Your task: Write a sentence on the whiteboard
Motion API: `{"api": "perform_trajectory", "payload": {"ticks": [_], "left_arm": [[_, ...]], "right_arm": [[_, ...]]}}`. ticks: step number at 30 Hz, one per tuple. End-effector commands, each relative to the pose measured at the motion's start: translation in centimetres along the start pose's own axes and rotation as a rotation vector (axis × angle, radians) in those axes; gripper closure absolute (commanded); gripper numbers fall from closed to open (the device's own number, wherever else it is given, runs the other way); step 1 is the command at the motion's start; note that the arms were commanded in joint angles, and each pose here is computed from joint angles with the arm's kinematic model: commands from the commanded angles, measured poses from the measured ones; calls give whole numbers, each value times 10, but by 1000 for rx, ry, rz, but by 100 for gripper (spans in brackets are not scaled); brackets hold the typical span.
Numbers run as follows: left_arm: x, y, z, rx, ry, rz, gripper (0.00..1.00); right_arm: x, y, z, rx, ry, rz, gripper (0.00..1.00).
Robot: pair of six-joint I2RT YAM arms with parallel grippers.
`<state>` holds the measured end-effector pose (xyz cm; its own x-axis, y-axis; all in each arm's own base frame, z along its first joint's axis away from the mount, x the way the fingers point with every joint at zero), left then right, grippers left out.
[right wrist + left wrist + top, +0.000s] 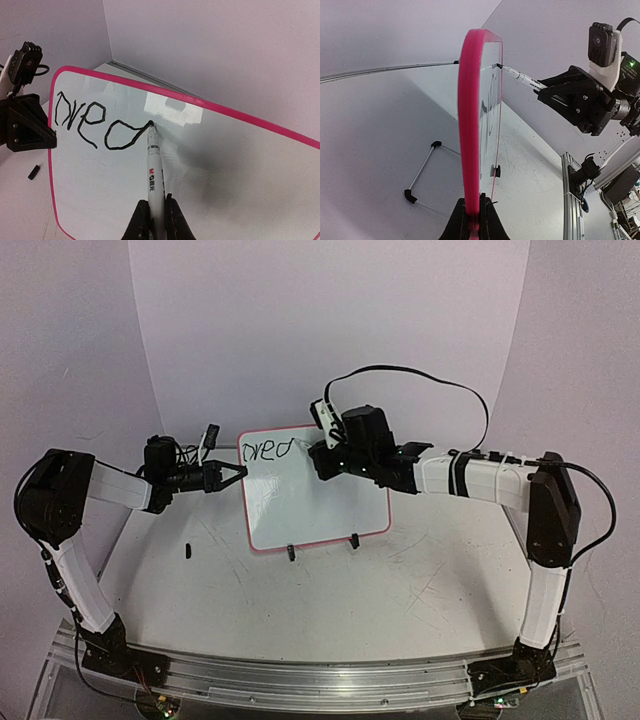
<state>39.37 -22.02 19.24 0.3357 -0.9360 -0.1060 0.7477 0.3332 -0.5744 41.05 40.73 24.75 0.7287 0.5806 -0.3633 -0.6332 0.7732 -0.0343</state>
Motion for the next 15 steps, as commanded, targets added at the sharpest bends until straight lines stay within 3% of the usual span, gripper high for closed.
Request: {"api": "perform_trajectory", "payload": {"ticks": [1, 15], "left_arm": [[6, -7, 17, 113, -27, -23, 100], [6, -6, 16, 110, -24, -22, 100]], "right_arm": [[3, 0, -9, 1, 20, -2, 100], [-5, 0, -28, 5, 71, 2, 100]]}}
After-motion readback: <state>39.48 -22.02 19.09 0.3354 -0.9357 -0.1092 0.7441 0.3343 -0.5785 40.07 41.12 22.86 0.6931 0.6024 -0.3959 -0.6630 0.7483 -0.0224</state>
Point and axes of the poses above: each gripper's point midway between its finger pads, its own x axis out along the fingers, its own y axis along the line the jaws close on, z = x × y, the point moved 2 cm from there along -x, back along the fingers, and after that the axes turned 3 degrees about -x, right-handed, at the moved point
